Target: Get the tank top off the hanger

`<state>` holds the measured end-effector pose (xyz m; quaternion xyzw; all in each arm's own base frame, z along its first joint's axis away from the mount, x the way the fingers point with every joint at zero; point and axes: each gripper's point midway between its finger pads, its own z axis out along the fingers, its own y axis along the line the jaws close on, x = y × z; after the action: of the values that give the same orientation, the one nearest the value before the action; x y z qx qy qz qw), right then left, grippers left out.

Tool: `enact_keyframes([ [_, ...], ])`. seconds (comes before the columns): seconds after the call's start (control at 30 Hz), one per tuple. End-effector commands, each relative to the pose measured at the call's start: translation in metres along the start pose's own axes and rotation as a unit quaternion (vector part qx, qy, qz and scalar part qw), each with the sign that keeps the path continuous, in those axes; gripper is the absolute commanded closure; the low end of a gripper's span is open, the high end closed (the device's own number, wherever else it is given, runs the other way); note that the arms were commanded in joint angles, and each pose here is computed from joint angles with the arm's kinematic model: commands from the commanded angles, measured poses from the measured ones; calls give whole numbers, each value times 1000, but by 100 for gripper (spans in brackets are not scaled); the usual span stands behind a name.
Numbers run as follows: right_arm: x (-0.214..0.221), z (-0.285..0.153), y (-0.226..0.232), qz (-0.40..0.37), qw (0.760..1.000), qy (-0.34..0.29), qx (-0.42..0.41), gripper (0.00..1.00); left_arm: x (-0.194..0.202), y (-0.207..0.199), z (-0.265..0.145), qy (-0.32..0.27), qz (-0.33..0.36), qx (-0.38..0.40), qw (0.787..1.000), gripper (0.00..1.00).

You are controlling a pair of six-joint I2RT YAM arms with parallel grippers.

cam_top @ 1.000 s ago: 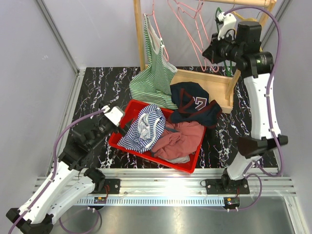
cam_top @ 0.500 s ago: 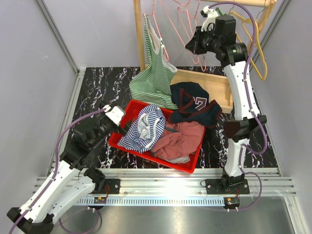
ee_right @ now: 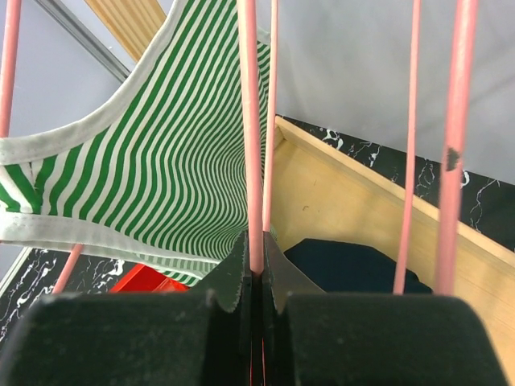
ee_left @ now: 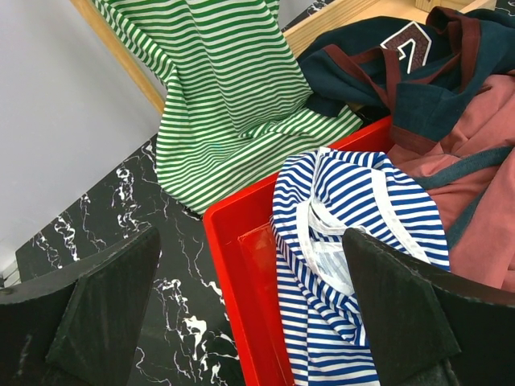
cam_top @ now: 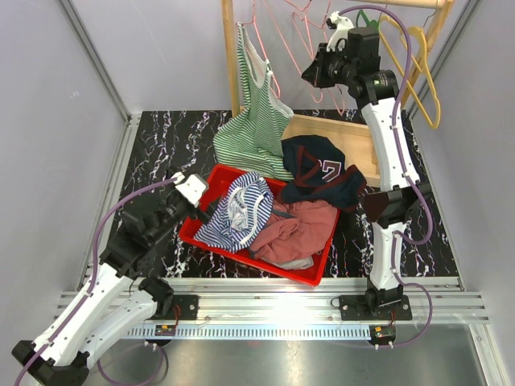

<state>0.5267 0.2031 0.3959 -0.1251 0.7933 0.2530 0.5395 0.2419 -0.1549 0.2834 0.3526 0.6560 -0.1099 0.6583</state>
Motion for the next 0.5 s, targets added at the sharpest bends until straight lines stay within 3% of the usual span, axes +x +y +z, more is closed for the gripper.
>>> enact_keyframes([
  [0.0, -5, 0, 1, -3, 1000, -8, -1, 100, -14, 2, 2, -28, -3, 1, 1000, 1],
  [0.23, 6, -10, 5, -8, 1000, 15, -8, 98, -15, 1, 1, -30, -4, 2, 1000, 1],
  [0.47, 6, -21, 9, -14, 1000, 18, -8, 84, -15, 0, 1, -32, -7, 5, 999, 1],
])
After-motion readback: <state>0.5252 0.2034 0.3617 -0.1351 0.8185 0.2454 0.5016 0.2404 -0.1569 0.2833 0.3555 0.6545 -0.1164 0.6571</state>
